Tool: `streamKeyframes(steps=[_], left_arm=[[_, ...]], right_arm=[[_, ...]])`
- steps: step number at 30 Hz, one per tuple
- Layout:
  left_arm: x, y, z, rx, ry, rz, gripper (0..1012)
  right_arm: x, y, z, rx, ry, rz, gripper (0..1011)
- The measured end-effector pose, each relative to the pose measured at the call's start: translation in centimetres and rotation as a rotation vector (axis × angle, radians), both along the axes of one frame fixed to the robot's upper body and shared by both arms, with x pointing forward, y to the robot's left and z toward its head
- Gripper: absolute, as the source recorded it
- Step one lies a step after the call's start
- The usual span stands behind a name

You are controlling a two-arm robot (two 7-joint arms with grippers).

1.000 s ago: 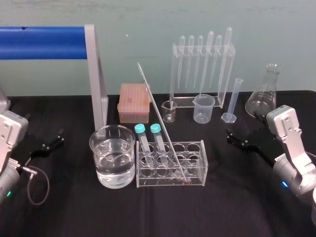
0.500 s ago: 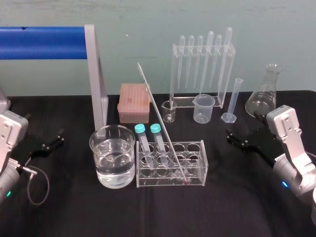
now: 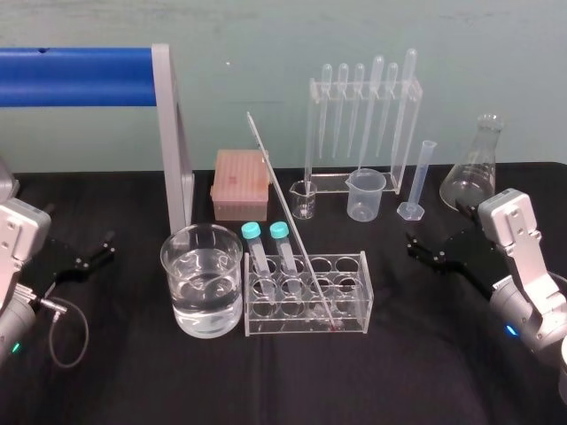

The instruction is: Hold the thermometer with one hand and immerse one end into the beaker, then reinsert it into the test tube rack.

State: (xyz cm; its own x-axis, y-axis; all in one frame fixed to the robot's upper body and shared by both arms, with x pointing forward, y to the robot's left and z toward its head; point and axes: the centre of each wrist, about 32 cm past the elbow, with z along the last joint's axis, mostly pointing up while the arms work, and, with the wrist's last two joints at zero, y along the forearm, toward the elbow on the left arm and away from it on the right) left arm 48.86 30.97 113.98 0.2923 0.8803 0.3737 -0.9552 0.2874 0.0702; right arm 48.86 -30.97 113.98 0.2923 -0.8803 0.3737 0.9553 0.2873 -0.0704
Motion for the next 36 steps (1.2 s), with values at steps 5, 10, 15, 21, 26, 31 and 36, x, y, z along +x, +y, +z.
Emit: streamKeyframes(steps=[5, 10, 15, 21, 26, 31, 36], left_arm=[[0.0, 0.0, 0.0, 0.000, 0.000, 0.000, 1008], [0.0, 0.0, 0.0, 0.000, 0.000, 0.000, 1008], [0.0, 0.0, 0.0, 0.000, 0.000, 0.000, 1008], [0.0, 0.0, 0.0, 0.000, 0.000, 0.000, 1008], [0.0, 0.0, 0.0, 0.000, 0.000, 0.000, 1008], [0.0, 0.0, 0.0, 0.000, 0.000, 0.000, 1008], [0.0, 0.0, 0.0, 0.000, 0.000, 0.000, 1008]], right_arm=[[0.0, 0.0, 0.0, 0.000, 0.000, 0.000, 1003], [0.6, -0.4, 0.9, 0.023, 0.026, 0.039, 1003], [2.1, -0.6, 4.9, 0.211, 0.085, 0.162, 1003], [3.0, 0.6, 8.2, 0.373, 0.165, 0.308, 1003], [3.3, 2.1, 10.1, 0.412, 0.222, 0.421, 1003], [3.8, 3.8, 11.2, 0.402, 0.257, 0.530, 1003], [5.0, 5.7, 11.4, 0.377, 0.286, 0.578, 1003]])
